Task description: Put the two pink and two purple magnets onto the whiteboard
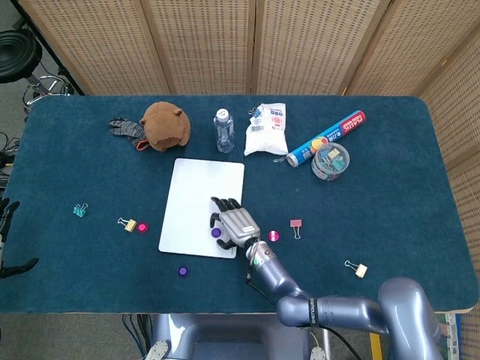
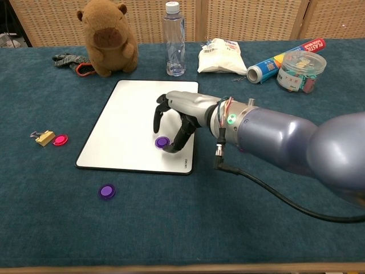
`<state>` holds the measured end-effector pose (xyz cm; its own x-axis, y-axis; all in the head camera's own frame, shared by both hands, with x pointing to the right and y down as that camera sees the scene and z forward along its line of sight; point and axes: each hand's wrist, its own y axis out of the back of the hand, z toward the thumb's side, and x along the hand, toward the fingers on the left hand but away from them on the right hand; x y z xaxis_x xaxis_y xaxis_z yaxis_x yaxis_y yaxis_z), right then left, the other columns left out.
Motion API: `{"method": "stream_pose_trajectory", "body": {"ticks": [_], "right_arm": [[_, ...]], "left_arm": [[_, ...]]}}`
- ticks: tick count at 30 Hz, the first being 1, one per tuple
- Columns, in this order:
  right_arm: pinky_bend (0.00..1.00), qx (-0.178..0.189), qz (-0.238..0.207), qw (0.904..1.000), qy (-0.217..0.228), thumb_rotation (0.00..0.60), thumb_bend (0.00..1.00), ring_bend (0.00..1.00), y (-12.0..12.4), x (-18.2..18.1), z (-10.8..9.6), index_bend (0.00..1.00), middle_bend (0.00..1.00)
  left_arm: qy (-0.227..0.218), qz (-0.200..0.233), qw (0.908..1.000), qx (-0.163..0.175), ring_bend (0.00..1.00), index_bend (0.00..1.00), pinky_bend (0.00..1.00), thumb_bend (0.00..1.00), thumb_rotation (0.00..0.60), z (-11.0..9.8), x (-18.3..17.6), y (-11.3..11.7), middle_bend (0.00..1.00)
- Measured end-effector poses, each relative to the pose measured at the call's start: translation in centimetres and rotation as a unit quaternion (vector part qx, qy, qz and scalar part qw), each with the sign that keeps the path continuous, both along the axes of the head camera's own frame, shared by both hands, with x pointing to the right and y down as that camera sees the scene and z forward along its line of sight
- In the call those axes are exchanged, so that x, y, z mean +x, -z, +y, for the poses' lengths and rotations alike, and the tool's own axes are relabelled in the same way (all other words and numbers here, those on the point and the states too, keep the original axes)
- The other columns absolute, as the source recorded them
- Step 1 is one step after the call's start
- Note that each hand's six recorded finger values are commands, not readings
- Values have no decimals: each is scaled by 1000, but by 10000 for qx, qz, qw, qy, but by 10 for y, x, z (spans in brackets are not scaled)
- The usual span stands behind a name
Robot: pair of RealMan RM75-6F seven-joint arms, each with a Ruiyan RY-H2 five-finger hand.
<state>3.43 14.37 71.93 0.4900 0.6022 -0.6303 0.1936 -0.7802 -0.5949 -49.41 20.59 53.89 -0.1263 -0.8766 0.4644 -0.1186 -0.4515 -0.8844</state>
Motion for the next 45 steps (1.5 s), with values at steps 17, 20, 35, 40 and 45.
{"method": "stream_pose_trajectory", "body": {"ticks": [17, 20, 35, 40, 45], "right_arm": [[0, 298, 597, 9978, -28, 600, 282, 0, 25, 81, -2, 335, 0], [0, 212, 736, 9969, -162, 600, 282, 0, 22, 106, 3, 339, 0], [0, 114, 807, 9963, -287, 600, 282, 0, 7, 136, 10, 382, 0], [0, 127, 815, 9961, -297, 600, 283, 0, 5, 138, 10, 393, 0], [0, 113, 814, 9961, -309, 600, 282, 0, 2, 140, 10, 411, 0]], "left_arm": [[-73, -27, 9999, -77, 0, 0, 0, 84, 600, 2, 3, -4, 0], [-94, -27, 9999, -71, 0, 0, 0, 84, 600, 2, 5, -4, 0], [-44, -39, 10000, -1, 0, 0, 0, 84, 600, 2, 4, -2, 0], [-45, -32, 10000, -12, 0, 0, 0, 84, 600, 2, 5, -2, 0], [-34, -23, 10000, -3, 0, 0, 0, 84, 600, 2, 4, -2, 0]]}}
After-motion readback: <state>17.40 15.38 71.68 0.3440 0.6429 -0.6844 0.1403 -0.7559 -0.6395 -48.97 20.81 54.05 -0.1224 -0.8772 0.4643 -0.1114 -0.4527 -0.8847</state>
